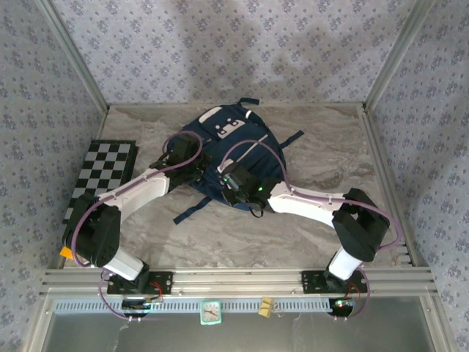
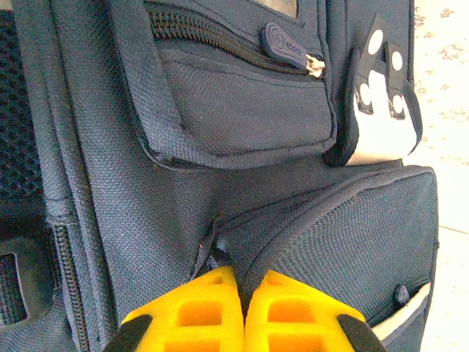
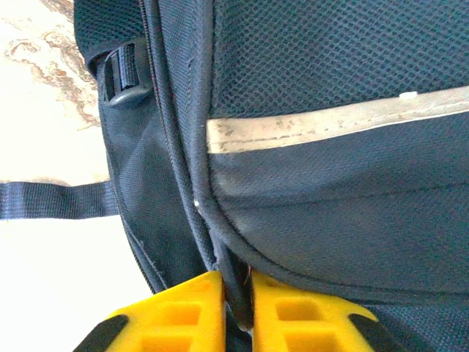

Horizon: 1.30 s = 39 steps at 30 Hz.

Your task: Pack books, pencil case, and school supplies into a backpack

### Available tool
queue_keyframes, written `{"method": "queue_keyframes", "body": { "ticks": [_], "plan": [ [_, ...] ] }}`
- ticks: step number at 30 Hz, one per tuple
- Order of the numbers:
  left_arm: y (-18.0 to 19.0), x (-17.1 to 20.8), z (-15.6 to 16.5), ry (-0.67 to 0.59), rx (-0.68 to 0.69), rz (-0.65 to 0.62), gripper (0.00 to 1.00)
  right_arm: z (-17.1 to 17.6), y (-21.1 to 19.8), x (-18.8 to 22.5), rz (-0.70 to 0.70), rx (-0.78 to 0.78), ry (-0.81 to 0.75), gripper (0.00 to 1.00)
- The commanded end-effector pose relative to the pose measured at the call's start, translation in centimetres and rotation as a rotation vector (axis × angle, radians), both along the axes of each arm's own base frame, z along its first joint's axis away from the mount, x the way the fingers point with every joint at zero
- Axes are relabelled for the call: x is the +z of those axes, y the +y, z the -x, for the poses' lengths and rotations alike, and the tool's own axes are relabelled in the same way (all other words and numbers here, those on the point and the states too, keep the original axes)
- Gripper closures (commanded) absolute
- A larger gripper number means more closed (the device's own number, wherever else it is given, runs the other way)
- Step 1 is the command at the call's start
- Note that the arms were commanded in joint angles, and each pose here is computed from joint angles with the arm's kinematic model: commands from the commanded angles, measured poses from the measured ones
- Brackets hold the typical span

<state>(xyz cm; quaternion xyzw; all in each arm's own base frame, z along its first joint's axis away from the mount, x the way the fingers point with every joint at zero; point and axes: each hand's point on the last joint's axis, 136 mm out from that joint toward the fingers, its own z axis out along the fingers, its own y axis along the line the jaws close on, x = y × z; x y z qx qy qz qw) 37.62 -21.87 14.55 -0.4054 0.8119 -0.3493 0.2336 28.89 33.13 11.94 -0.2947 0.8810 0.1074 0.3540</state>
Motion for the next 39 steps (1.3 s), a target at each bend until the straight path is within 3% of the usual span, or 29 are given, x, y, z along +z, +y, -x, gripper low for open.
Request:
{"method": "queue_keyframes", "body": {
  "ticks": [1,6,18,22,30,32,34,39],
  "plan": [
    [-0.6,3.9,0.1,-0.074,-0.006,0.072,1.0,-0.6,0.4,3.0,-0.076,0.007,-0.081,0.91],
    [0.4,3.8,-0.2,-0.074,0.018,0.066,1.0,0.2,-1.8,2.4,-0.064,-0.029,-0.059,1.0],
    [3.2,3.2,-1.1,-0.062,0.062,0.017,1.0,0.8,-6.7,1.9,-0.059,-0.149,0.021,1.0],
    [3.8,2.9,-1.9,-0.054,0.053,-0.027,1.0,0.8,-6.9,2.2,-0.005,-0.15,0.001,1.0],
    [2.6,4.1,-5.3,-0.127,-0.121,-0.024,1.0,-0.1,-2.3,4.2,-0.171,-0.087,0.008,1.0],
    [1.3,4.8,-5.3,-0.16,-0.199,-0.002,0.92,-0.8,-1.4,4.3,-0.213,-0.105,0.026,1.0],
    [0.9,5.0,-4.6,-0.168,-0.248,-0.002,0.78,-1.3,-0.8,4.2,-0.195,-0.119,0.013,1.0],
    [2.4,2.8,-1.6,-0.11,-0.187,0.012,0.48,-2.2,0.3,3.5,-0.194,-0.137,0.019,1.0]
  ]
}}
